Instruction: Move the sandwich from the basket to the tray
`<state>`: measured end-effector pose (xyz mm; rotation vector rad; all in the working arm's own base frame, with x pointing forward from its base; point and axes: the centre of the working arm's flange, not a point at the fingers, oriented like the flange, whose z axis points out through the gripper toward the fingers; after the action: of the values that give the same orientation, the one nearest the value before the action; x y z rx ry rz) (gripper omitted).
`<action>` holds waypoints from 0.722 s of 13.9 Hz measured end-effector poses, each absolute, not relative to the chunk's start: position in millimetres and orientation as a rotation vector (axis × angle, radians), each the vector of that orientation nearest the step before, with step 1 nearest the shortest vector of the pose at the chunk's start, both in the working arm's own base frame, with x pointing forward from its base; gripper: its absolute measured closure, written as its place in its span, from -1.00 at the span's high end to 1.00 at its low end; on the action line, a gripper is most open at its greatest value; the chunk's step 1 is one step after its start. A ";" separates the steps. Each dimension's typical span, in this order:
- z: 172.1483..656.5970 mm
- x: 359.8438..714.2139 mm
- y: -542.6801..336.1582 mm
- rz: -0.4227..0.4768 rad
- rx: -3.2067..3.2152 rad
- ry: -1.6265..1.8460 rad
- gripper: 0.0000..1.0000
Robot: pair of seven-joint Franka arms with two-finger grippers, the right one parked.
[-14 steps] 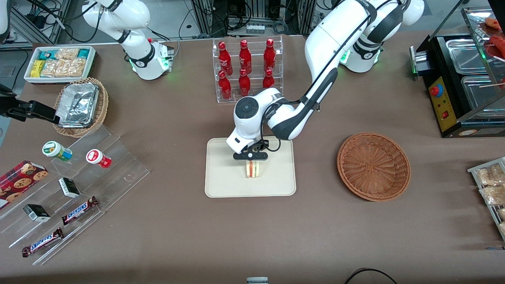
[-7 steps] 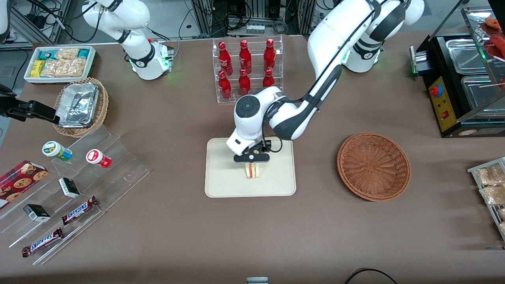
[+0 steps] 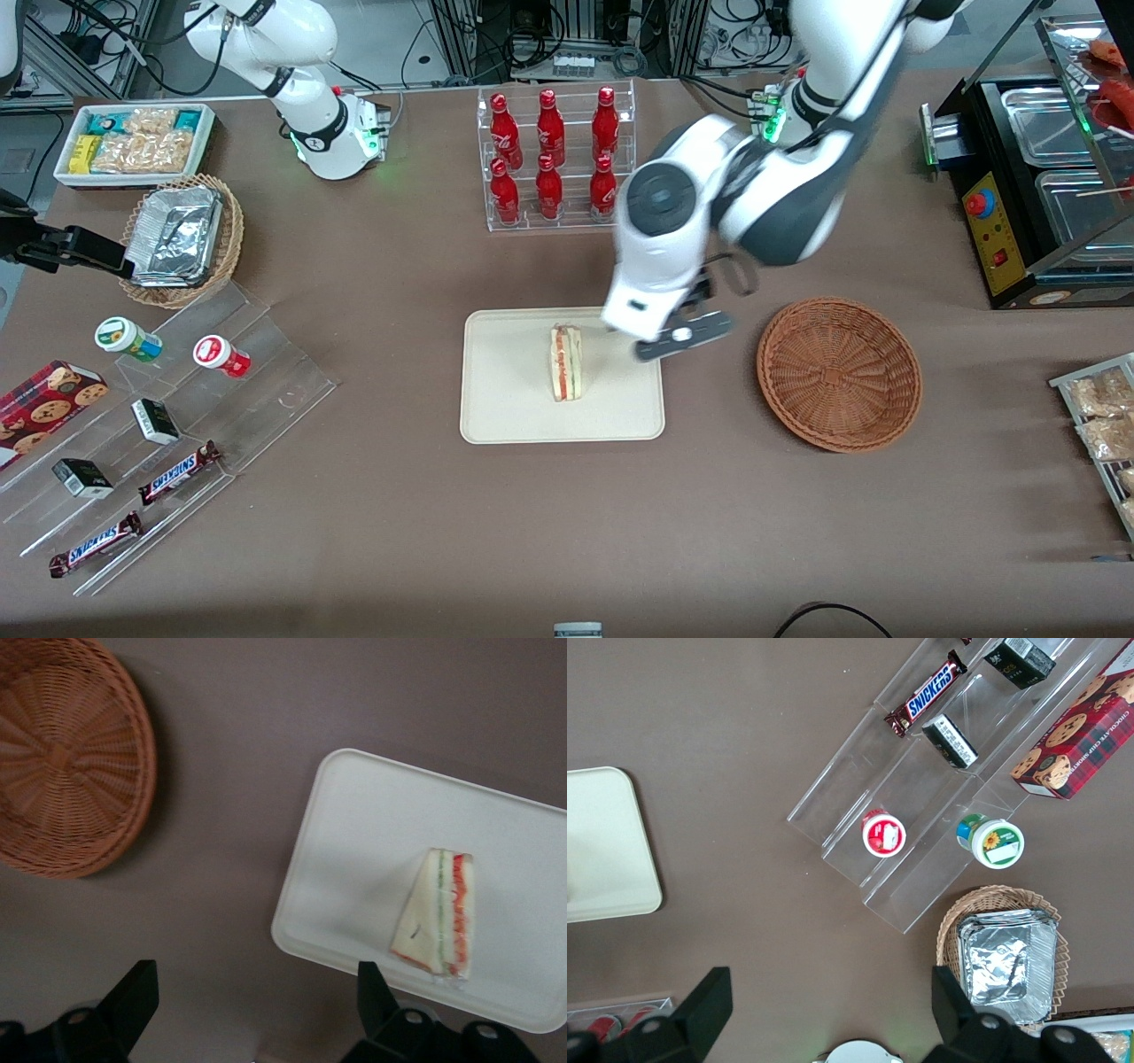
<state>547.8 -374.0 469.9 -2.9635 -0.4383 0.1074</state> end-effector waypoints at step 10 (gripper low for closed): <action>567.1 538.7 -164.8 0.249 -2.999 -0.048 0.98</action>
<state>538.7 -164.8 567.1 -2.9986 -0.0483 0.2488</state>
